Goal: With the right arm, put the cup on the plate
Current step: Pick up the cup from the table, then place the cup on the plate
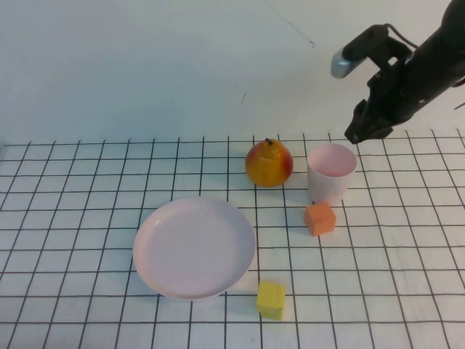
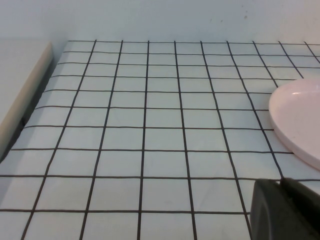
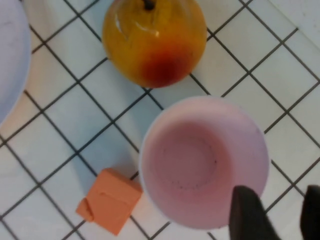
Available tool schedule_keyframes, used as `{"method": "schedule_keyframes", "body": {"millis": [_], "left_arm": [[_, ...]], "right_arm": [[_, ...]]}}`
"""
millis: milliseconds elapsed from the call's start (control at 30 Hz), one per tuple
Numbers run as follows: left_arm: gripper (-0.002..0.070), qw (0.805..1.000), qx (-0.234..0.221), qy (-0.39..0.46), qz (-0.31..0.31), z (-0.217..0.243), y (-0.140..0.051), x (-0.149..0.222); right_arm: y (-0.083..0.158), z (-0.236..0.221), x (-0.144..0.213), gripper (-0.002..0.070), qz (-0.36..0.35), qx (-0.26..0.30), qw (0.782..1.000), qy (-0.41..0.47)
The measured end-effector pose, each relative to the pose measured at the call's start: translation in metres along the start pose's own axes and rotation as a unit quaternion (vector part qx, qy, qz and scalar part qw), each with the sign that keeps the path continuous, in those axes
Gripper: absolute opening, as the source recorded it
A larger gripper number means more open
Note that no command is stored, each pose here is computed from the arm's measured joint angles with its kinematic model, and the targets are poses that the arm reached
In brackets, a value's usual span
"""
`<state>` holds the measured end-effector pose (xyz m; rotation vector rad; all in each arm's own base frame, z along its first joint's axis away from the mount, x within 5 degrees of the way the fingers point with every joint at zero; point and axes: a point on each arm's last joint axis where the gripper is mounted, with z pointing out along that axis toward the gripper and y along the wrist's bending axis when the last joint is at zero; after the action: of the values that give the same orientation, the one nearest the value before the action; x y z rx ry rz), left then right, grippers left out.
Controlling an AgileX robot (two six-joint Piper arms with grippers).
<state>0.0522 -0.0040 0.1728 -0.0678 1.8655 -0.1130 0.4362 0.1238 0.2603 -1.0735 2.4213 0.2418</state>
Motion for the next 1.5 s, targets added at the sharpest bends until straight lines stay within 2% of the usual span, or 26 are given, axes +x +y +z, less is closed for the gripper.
{"method": "schedule_keyframes", "body": {"millis": [67, 133, 400, 500, 667, 767, 1000, 1133, 1433, 1500], "left_arm": [[-0.0002, 1.000, 0.000, 0.000, 0.000, 0.000, 0.000, 0.000], [-0.0002, 1.000, 0.000, 0.000, 0.000, 0.000, 0.000, 0.000], [-0.0002, 1.000, 0.000, 0.000, 0.000, 0.000, 0.000, 0.000], [-0.0002, 1.000, 0.000, 0.000, 0.000, 0.000, 0.000, 0.000], [-0.0002, 1.000, 0.000, 0.000, 0.000, 0.000, 0.000, 0.000], [-0.0002, 1.000, 0.000, 0.000, 0.000, 0.000, 0.000, 0.000], [-0.0002, 1.000, 0.000, 0.000, 0.000, 0.000, 0.000, 0.000], [-0.0002, 1.000, 0.000, 0.000, 0.000, 0.000, 0.000, 0.000], [-0.0002, 1.000, 0.000, 0.000, 0.000, 0.000, 0.000, 0.000], [-0.0002, 1.000, 0.000, 0.000, 0.000, 0.000, 0.000, 0.000]], "right_arm": [[-0.007, 0.018, 0.001, 0.0287, -0.002, 0.003, 1.000, 0.011], [-0.012, 0.033, 0.002, 0.0316, -0.004, 0.006, 1.000, 0.017], [-0.023, 0.079, 0.010, 0.0335, 0.001, 0.001, 0.999, 0.037], [-0.023, 0.087, 0.013, 0.0288, 0.003, -0.004, 0.999, 0.044], [-0.023, 0.089, 0.014, 0.0067, 0.005, -0.009, 0.999, 0.047], [-0.023, 0.084, 0.008, 0.0033, 0.007, -0.013, 0.999, 0.039], [-0.016, 0.052, -0.029, 0.0030, 0.024, -0.060, 0.998, -0.028], [0.014, 0.040, -0.053, 0.0030, -0.005, -0.106, 0.993, -0.049], [0.125, 0.063, -0.085, 0.0029, -0.151, -0.162, 0.975, -0.023], [0.144, 0.069, -0.087, 0.0029, -0.182, -0.166, 0.969, -0.016]]}}
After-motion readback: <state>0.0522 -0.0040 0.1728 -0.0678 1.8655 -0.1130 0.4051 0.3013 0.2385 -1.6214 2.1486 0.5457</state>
